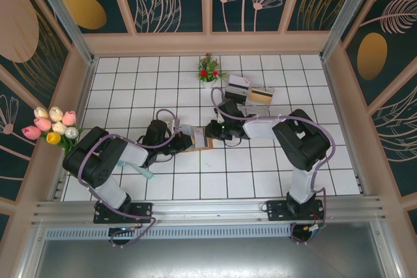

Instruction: Take the credit cards out of the card holder

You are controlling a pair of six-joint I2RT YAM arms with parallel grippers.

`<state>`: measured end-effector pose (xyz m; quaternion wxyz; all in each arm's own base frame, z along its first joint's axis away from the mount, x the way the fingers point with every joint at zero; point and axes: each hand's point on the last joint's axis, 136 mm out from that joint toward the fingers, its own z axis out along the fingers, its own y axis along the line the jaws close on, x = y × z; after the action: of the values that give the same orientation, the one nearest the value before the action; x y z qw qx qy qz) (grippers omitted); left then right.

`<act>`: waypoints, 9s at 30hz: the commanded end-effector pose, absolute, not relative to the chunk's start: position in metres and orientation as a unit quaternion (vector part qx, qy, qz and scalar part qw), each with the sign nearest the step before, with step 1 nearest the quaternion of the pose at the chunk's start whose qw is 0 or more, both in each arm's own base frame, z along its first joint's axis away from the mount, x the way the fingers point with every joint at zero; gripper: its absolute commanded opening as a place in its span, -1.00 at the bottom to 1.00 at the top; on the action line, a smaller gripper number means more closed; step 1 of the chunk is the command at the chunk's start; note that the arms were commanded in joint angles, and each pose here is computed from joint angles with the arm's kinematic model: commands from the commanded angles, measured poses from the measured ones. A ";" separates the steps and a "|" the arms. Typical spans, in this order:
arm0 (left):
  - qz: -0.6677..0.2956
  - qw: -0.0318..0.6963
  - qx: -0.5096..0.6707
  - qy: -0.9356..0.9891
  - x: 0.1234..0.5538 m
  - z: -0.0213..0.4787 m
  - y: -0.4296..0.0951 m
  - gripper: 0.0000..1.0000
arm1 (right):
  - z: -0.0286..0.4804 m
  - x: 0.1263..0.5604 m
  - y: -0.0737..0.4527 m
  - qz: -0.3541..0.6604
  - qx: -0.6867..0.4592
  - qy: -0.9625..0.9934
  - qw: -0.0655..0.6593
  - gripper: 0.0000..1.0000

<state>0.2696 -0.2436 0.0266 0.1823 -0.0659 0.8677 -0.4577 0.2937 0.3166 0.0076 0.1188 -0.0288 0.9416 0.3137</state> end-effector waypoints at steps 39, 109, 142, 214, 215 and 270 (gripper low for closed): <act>-0.391 0.143 -0.140 0.898 0.295 0.058 -0.258 -0.37 | -0.080 0.222 0.223 0.098 0.007 0.995 -0.011 -0.63; -0.247 0.162 -0.097 0.950 0.288 0.043 -0.191 -1.00 | -0.071 0.225 0.229 0.116 0.003 0.993 -0.007 -0.60; -0.641 0.357 -0.060 0.677 0.338 0.314 -0.272 -1.00 | 0.279 0.298 0.265 0.684 0.016 0.693 0.229 0.32; -0.297 0.336 -0.187 0.874 0.381 0.180 -0.179 0.97 | 0.158 0.432 0.166 0.155 -0.495 0.806 0.285 -1.00; -0.298 0.334 -0.187 0.875 0.381 0.178 -0.180 0.97 | 0.155 0.434 0.163 0.145 -0.503 0.805 0.281 -1.00; -0.287 0.266 -0.206 0.897 0.375 0.127 -0.179 0.97 | 0.193 0.490 0.157 0.085 -0.530 0.772 0.342 -0.33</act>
<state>0.3839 -0.1869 0.1314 0.2744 -0.1970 0.8947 -0.2923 0.4937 0.1561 0.1433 0.3012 -0.5461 0.7773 0.0829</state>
